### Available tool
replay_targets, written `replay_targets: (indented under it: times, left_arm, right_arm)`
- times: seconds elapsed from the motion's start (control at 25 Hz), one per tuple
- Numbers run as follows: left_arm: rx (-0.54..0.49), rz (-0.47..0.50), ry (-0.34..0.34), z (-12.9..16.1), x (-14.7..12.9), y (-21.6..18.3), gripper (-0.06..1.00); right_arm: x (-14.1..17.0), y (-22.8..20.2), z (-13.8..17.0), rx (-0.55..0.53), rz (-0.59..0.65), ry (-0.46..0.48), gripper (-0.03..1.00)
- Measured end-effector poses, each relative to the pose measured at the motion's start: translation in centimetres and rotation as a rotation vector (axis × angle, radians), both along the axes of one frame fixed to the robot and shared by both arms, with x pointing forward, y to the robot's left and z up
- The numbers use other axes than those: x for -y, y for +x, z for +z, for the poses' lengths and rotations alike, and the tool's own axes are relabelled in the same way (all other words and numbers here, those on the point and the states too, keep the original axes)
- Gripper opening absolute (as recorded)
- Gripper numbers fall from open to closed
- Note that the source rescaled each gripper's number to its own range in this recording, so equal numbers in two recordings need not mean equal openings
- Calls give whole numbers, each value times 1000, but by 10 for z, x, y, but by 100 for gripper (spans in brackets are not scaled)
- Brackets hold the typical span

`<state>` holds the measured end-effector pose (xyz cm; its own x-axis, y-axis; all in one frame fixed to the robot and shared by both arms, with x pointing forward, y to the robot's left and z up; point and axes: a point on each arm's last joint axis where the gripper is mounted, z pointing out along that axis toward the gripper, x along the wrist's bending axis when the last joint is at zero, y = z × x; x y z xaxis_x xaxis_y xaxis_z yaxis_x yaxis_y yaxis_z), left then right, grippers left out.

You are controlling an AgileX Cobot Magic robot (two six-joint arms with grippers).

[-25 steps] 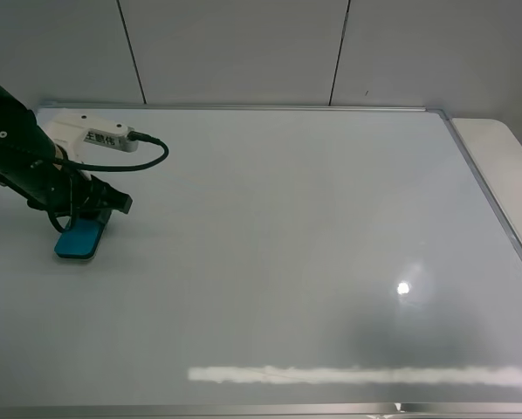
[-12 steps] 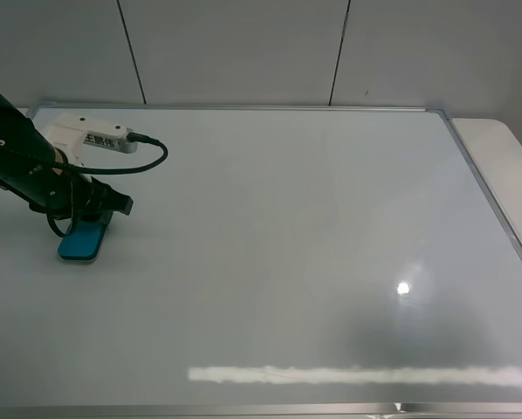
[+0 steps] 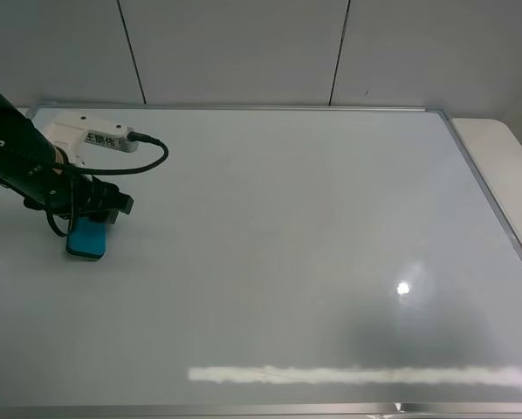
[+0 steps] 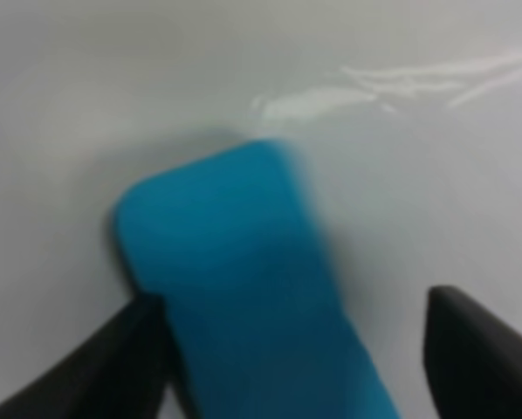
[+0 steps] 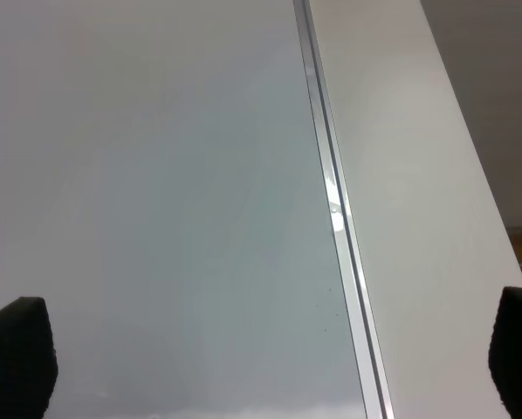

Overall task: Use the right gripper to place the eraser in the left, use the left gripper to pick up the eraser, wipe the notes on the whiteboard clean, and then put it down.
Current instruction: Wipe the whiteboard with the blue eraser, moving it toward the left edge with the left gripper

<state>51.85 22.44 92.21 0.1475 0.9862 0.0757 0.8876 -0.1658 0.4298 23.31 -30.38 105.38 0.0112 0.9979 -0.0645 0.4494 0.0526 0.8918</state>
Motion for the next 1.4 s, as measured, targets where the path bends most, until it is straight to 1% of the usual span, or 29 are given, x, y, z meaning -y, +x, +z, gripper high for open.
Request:
replay_targets:
  times: [0.04,0.12,0.2,0.32,0.56,0.8,0.84,0.88,0.92,1.04,1.08,1.12,1.2,1.4]
  left_arm:
    - [2,-7,6,0,0,0,39]
    - [7,-29,24,0,-1,1,43]
    - [24,-71,50,1,-1,2,44]
    - [44,-97,55,2,0,4,44]
    - [49,-46,25,2,0,4,44]
    - [47,-33,20,2,0,4,45]
    - [45,-32,22,2,0,4,47]
    - [42,-31,24,2,-1,3,57]
    - [42,-31,25,2,-1,3,63]
    - [48,-29,25,5,-1,3,87]
    - [50,-28,25,6,-1,3,92]
    - [55,-27,25,8,-2,2,96]
    - [53,-22,32,10,-3,1,98]
    - [42,-13,44,11,-4,-1,99]
  right_arm:
    - [0,0,0,0,0,0,100]
    - [0,0,0,0,0,0,100]
    - [0,0,0,0,0,0,100]
    - [0,0,0,0,0,0,100]
    - [0,0,0,0,0,0,100]
    - [0,0,0,0,0,0,100]
    - [0,0,0,0,0,0,100]
    - [0,0,0,0,0,0,100]
    - [0,0,0,0,0,0,100]
    - [0,0,0,0,0,0,100]
    - [0,0,0,0,0,0,100]
    - [0,0,0,0,0,0,100]
    - [0,0,0,0,0,0,100]
    - [0,0,0,0,0,0,100]
